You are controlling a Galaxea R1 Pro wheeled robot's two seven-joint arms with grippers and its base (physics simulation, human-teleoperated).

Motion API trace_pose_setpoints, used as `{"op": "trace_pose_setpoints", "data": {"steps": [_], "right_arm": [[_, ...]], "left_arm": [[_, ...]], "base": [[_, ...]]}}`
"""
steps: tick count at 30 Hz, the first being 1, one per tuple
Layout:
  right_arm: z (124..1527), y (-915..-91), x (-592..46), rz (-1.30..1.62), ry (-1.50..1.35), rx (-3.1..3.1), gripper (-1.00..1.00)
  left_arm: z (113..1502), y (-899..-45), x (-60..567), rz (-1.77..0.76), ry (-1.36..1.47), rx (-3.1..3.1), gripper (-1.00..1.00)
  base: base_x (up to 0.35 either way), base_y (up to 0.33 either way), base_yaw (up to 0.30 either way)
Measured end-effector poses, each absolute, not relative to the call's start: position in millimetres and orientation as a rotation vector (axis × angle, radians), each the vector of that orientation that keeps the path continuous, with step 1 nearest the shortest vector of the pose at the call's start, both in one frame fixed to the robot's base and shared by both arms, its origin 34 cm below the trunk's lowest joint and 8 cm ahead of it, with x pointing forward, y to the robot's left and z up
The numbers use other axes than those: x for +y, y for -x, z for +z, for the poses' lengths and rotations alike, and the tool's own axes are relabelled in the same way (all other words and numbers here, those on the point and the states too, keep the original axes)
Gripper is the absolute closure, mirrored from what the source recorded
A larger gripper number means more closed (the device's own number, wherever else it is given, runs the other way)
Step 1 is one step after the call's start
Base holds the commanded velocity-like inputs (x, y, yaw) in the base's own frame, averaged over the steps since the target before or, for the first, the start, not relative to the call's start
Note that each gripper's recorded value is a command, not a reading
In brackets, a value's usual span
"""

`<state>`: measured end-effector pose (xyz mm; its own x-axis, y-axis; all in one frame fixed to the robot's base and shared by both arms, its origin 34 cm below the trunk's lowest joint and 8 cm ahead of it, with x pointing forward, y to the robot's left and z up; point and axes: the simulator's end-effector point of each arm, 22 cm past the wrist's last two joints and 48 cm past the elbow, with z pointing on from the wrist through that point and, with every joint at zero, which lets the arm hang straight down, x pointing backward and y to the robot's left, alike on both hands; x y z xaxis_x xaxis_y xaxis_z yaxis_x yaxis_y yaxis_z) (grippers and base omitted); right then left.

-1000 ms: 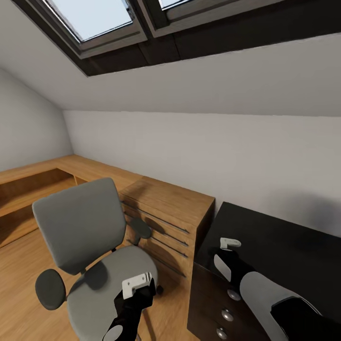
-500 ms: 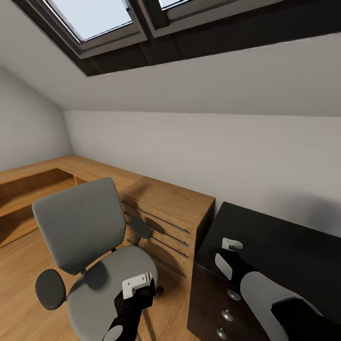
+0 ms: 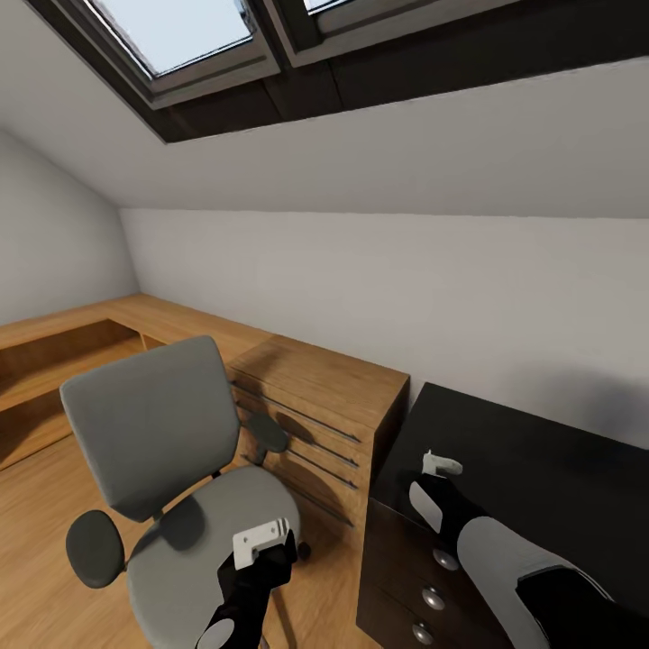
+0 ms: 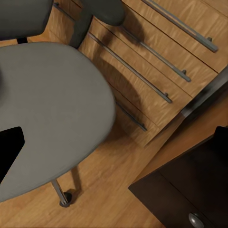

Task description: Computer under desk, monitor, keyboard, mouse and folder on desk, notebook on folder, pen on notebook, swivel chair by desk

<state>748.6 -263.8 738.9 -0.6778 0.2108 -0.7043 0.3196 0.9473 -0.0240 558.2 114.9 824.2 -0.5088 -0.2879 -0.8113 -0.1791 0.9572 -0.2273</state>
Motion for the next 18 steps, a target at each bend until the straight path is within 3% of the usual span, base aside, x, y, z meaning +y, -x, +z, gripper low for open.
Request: {"op": "trace_pose_setpoints", "data": {"steps": [18], "right_arm": [[730.3,-749.3,-262.7,-0.185,-0.368,2.333,-1.00]], "left_arm": [[814.3,-557.9,115.0,-0.139,0.329,2.117,-1.00]], "base": [[0.000,0.000,0.000]]}}
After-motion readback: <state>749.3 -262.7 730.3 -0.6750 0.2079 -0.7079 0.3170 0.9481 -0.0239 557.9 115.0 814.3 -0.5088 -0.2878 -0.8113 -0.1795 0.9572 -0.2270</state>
